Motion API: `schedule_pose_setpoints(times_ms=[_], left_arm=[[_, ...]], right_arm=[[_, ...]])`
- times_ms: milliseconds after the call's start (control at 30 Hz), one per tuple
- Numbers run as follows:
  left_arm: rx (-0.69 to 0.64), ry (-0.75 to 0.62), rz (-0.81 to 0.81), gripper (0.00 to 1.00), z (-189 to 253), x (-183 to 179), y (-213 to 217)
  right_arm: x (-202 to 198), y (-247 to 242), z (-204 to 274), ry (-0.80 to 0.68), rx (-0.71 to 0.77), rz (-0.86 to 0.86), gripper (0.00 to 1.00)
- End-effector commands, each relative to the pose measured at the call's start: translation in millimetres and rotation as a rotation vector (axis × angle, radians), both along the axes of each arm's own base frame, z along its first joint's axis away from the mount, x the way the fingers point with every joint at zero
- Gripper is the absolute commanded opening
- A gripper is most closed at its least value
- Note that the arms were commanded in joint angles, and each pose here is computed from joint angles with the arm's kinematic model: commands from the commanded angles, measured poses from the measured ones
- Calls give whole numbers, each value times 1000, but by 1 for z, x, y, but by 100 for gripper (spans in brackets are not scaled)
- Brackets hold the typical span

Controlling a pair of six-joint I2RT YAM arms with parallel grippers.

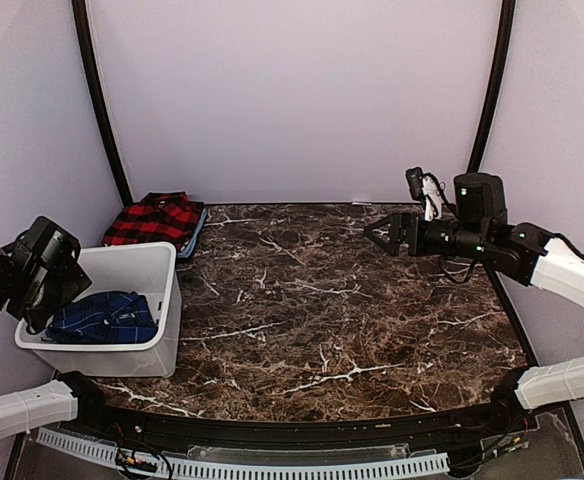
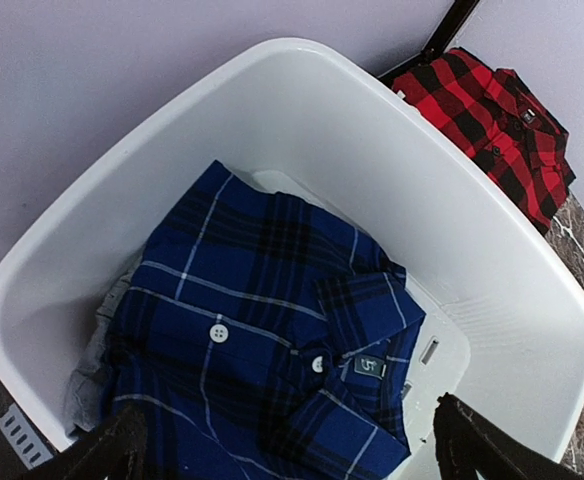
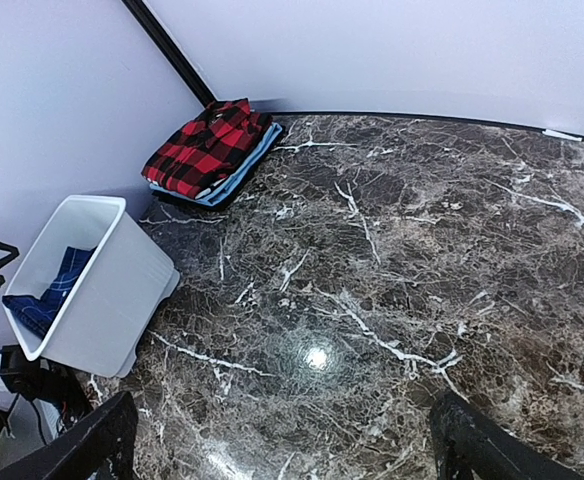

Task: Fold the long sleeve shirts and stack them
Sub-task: Pick up the square-folded shirt from the bin.

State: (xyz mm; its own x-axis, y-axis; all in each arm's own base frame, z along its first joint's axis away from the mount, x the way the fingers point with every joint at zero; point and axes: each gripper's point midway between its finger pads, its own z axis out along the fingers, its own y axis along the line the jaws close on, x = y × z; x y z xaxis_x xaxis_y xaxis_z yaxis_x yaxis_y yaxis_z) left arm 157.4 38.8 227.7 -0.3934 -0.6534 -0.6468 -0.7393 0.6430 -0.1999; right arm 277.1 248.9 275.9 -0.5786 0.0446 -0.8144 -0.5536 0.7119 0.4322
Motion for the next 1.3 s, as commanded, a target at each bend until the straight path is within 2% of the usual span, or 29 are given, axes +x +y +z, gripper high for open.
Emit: schedule_pose_setpoints(times_ms=[0, 333, 633, 800, 1133, 1267], left_arm=[[80, 28, 22, 99, 5, -7, 18], [33, 114, 56, 99, -34, -25, 21], [36, 139, 51, 98, -38, -25, 20], [32, 137, 52, 81, -39, -26, 20], [21, 171, 38, 60, -46, -27, 16], [20, 181, 36, 45, -47, -27, 15]], right_arm=[[-1, 9, 4, -10, 33, 35, 99], [-2, 15, -6, 20, 42, 61, 98], [-4, 15, -11, 30, 36, 62, 99], [-6, 13, -14, 36, 39, 58, 99], [-9, 11, -15, 34, 42, 61, 99], [-10, 11, -16, 36, 41, 65, 99]])
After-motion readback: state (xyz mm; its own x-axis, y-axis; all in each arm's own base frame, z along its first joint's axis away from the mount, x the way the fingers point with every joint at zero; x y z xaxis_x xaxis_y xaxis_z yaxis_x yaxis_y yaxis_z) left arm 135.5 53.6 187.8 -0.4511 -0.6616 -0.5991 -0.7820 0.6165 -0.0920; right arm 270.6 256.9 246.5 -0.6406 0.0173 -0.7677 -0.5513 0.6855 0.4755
